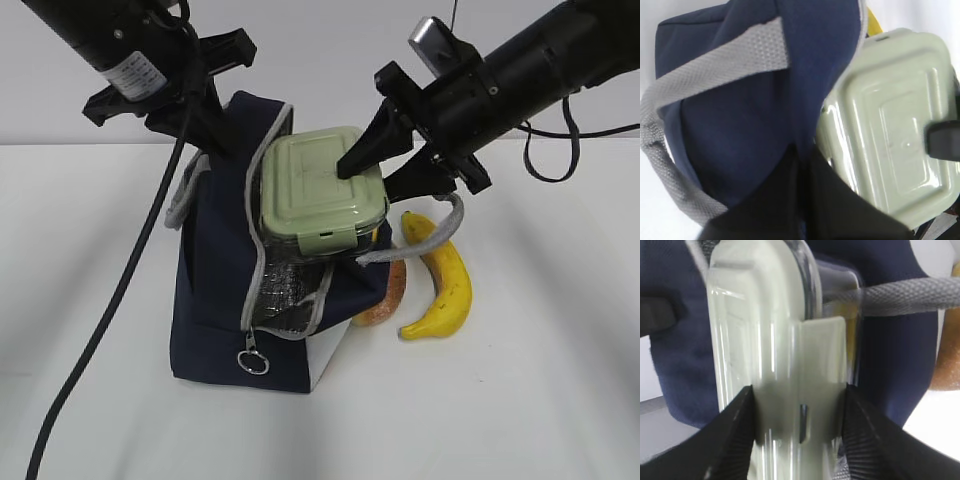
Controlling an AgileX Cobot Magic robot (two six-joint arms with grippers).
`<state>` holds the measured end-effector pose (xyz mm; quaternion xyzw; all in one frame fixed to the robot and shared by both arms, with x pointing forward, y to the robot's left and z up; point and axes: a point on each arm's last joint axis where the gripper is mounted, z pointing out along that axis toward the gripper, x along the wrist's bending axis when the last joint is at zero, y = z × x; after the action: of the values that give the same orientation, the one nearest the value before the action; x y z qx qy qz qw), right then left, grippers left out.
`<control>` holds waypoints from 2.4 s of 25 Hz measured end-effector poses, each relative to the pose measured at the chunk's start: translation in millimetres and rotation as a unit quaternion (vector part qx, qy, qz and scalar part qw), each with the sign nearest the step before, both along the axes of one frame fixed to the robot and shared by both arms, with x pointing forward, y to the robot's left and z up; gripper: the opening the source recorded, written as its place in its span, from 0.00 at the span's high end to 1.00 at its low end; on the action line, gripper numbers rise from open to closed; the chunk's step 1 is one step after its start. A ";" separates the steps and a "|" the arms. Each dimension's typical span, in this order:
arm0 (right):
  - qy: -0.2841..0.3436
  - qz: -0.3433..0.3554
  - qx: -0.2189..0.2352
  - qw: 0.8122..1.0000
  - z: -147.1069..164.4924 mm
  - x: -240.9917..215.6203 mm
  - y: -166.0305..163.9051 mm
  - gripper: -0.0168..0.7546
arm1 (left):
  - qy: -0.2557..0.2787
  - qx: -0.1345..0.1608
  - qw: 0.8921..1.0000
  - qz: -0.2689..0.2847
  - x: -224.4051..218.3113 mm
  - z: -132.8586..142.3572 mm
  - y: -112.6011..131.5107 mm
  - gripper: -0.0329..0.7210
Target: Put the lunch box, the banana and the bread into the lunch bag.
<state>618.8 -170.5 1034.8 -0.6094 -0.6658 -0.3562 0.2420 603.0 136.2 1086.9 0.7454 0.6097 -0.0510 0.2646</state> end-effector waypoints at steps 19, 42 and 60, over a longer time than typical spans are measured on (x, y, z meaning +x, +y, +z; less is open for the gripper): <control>0.030 -0.056 0.039 0.997 -8.4 8.6 18.4 0.49 | -0.003 0.001 1.000 -0.001 0.4 0.0 0.2 0.96; 0.071 -0.053 -0.017 0.996 -65.7 11.6 61.0 0.49 | -0.003 -0.002 1.000 -0.002 0.3 0.3 -0.4 0.96; 0.059 -0.087 -0.037 0.994 -100.9 25.8 64.6 0.49 | -0.001 -0.005 1.000 -0.002 0.0 0.5 -0.9 0.96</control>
<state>644.6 -106.0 933.9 -0.6938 -0.6073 -0.3143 0.2260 603.0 135.2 1087.4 0.7453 0.6075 -0.0540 0.2693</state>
